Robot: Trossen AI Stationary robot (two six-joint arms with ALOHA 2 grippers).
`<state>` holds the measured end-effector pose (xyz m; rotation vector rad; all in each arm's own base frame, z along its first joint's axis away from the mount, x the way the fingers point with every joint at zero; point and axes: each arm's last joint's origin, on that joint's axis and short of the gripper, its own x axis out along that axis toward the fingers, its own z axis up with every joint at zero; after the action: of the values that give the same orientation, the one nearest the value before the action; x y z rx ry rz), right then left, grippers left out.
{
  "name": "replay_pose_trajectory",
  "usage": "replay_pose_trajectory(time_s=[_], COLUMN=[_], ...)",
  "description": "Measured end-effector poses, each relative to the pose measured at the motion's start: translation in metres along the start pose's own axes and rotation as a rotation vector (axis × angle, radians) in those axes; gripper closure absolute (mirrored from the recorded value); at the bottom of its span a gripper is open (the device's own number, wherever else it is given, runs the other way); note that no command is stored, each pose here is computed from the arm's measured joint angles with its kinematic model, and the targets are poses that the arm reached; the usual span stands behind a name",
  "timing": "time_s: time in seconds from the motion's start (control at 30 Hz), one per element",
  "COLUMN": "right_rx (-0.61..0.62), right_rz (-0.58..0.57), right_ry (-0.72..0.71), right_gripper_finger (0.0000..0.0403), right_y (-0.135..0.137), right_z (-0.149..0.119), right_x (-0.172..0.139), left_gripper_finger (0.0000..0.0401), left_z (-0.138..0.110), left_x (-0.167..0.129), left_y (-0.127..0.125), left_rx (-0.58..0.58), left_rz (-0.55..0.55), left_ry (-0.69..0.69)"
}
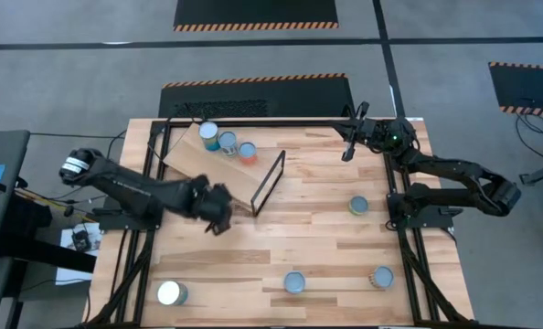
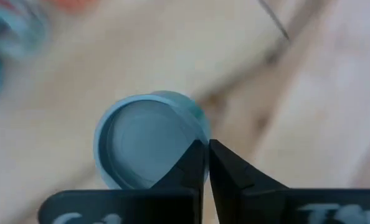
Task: Pick and place cans onto a shelf
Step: Put the small canned pickles on the shelf
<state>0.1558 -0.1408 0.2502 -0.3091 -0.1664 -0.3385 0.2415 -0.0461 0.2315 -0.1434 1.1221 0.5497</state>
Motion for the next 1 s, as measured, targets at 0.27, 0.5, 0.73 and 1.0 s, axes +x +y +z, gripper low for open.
replay_pose_trajectory(time_s=[0.27,0.5,0.73,1.0], right_rx=[-0.016,-0.019,-0.005,0.007], right_rz=[-0.001,-0.001,0.004,0.007], right_ry=[0.000,0.009,0.037,0.046], right_gripper_finger=[0.0393,0.0393,0.0393,0.0393], right_y=[0.000,0.000,0.000,0.001], right_z=[0.000,-0.001,-0.004,-0.005], right_x=[0.000,0.000,0.000,0.000], left_gripper_finger=[0.0399,0.0399,0.0399,0.0399], left_z=[0.051,0.061,0.053,0.057], left_x=[0.017,0.037,0.056,0.055], left_y=[0.039,0.076,0.074,0.072], left_rx=[0.111,0.155,0.258,0.269], left_rz=[-0.136,-0.237,-0.325,-0.295], left_ry=[-0.121,-0.108,-0.186,-0.244])
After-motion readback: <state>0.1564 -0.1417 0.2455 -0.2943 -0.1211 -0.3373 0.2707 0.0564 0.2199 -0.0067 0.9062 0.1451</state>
